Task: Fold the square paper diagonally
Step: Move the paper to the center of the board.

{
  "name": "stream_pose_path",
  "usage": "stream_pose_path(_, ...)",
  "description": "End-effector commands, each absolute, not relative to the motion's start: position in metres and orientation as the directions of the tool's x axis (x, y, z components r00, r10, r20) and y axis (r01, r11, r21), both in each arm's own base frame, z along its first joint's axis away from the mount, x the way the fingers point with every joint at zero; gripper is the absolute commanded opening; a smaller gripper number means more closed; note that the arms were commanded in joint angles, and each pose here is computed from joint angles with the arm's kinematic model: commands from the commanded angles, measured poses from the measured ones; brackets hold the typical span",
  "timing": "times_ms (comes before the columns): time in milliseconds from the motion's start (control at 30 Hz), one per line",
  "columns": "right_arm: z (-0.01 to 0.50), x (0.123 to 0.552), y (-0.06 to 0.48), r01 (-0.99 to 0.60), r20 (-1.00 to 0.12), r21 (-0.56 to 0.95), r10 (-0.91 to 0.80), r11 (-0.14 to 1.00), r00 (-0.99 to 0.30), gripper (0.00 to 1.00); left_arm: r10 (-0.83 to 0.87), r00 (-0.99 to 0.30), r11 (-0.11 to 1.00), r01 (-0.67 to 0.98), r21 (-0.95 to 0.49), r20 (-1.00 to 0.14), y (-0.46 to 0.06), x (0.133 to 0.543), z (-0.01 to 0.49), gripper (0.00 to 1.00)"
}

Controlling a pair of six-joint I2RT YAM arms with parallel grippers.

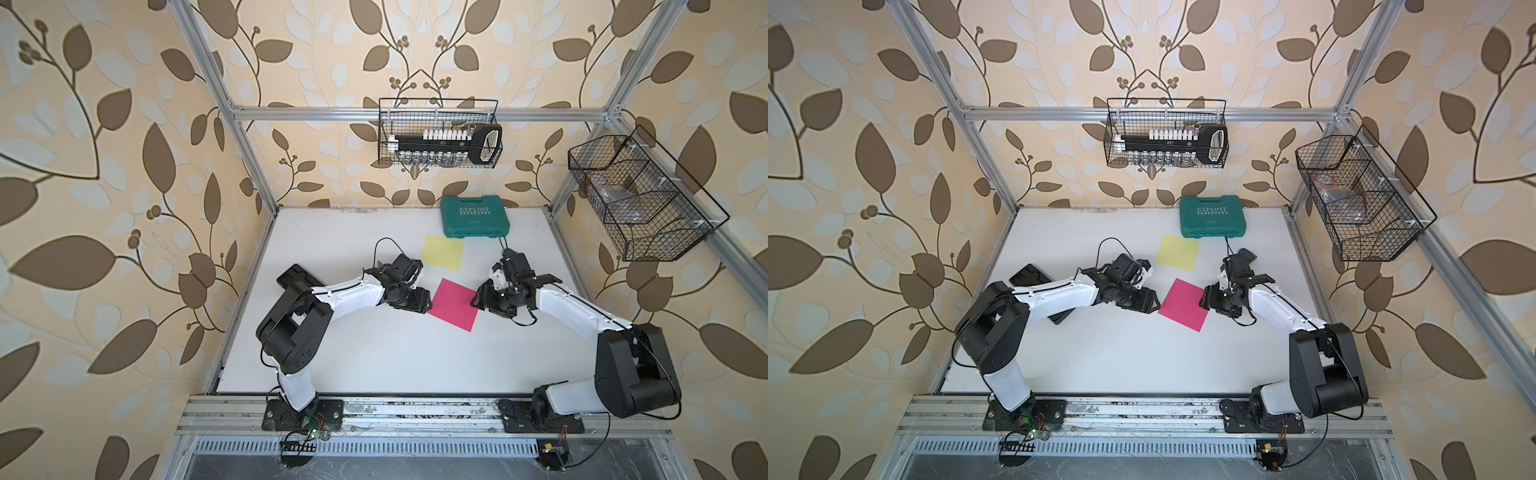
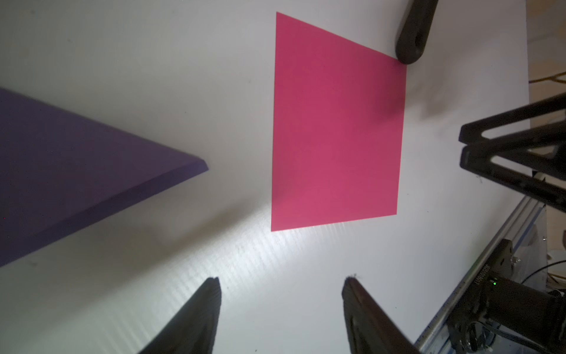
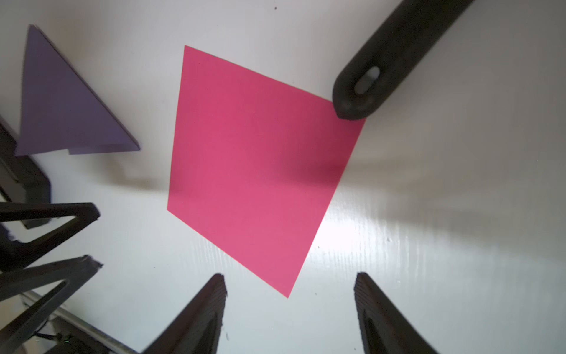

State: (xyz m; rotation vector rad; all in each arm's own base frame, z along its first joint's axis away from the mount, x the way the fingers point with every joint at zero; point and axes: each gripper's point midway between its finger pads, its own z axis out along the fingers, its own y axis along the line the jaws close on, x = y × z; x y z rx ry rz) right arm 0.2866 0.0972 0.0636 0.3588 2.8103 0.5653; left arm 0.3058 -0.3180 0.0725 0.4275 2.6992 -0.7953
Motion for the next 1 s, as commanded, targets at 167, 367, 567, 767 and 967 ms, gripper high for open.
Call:
stream_pose_path(167, 0.063, 0.28, 0.091, 0.33, -0.109, 0.496, 0.434, 0.803, -0.894, 0.58, 0.258, -0.871, 0.736, 0.457, -0.499, -0.418, -0.371, 0.333, 0.082, 0.41)
stream_pose_path(367, 0.053, 0.272, 0.084, 0.388, -0.065, 0.516, 0.486, 0.764, -0.871, 0.53, 0.273, -0.891, 0.762, 0.431, -0.483, -0.364, -0.384, 0.345, 0.054, 0.14)
stream_pose_path(567, 0.042, 0.263, 0.089, 0.409, -0.017, 0.534, 0.493, 0.74, -0.87, 0.54, 0.267, -0.91, 0.776, 0.399, -0.489, -0.318, -0.387, 0.345, 0.031, 0.0)
stream_pose_path(767, 0.03, 0.259, 0.089, 0.418, 0.006, 0.528, 0.489, 0.739, -0.872, 0.6, 0.257, -0.924, 0.791, 0.369, -0.487, -0.282, -0.376, 0.326, 0.018, 0.0)
stream_pose_path(967, 0.016, 0.267, 0.091, 0.418, 0.028, 0.524, 0.475, 0.742, -0.879, 0.57, 0.277, -0.921, 0.791, 0.381, -0.479, -0.275, -0.37, 0.298, 0.02, 0.0)
